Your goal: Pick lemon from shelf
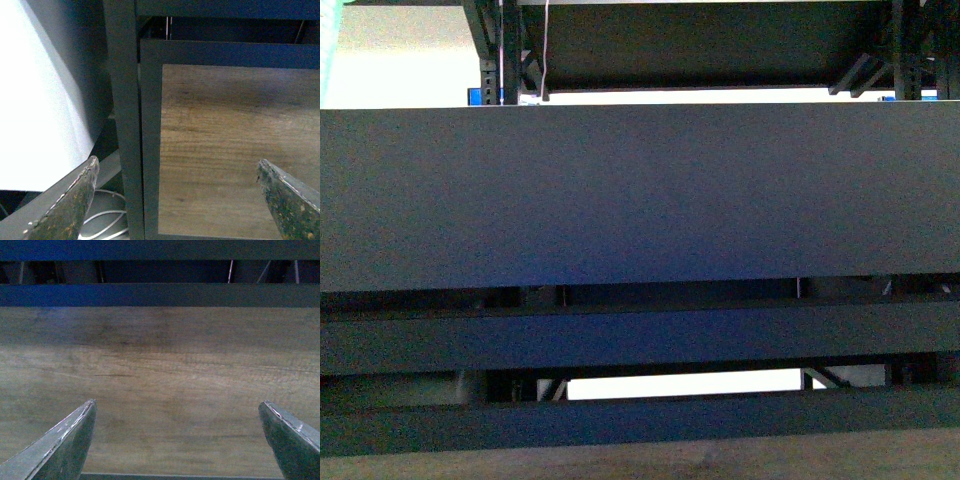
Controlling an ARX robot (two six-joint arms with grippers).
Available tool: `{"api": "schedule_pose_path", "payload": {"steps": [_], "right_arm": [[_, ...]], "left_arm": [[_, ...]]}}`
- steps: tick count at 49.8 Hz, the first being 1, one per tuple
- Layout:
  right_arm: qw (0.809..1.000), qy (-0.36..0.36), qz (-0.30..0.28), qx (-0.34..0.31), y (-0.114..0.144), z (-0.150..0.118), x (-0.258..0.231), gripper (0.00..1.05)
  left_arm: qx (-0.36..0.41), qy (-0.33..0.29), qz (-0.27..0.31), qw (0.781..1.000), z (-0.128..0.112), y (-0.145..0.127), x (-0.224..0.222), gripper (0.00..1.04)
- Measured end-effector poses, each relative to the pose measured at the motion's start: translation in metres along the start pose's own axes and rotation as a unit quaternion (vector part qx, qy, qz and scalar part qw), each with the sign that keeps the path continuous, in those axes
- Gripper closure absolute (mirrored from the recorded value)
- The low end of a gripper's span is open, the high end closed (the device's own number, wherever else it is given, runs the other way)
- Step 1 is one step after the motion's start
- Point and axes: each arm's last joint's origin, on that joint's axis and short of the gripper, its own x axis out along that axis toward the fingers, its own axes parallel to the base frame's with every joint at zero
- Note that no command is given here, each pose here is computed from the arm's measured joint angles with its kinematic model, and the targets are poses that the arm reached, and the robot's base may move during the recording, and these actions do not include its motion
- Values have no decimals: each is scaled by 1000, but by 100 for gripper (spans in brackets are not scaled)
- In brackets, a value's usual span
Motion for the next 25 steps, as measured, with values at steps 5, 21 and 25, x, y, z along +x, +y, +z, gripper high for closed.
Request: {"api": "schedule_pose_path", "payload": {"steps": [5, 21, 25], "right_arm": [[1000, 0, 0, 0, 0, 0, 0, 7], [1000, 0, 0, 0, 0, 0, 0, 7], [1000, 0, 0, 0, 0, 0, 0, 7]], "left_arm": [[0, 0, -2, 1000, 0, 0, 0, 8], [0, 0, -1, 1000, 0, 0, 0, 8], [0, 0, -1, 1000, 0, 0, 0, 8]]}}
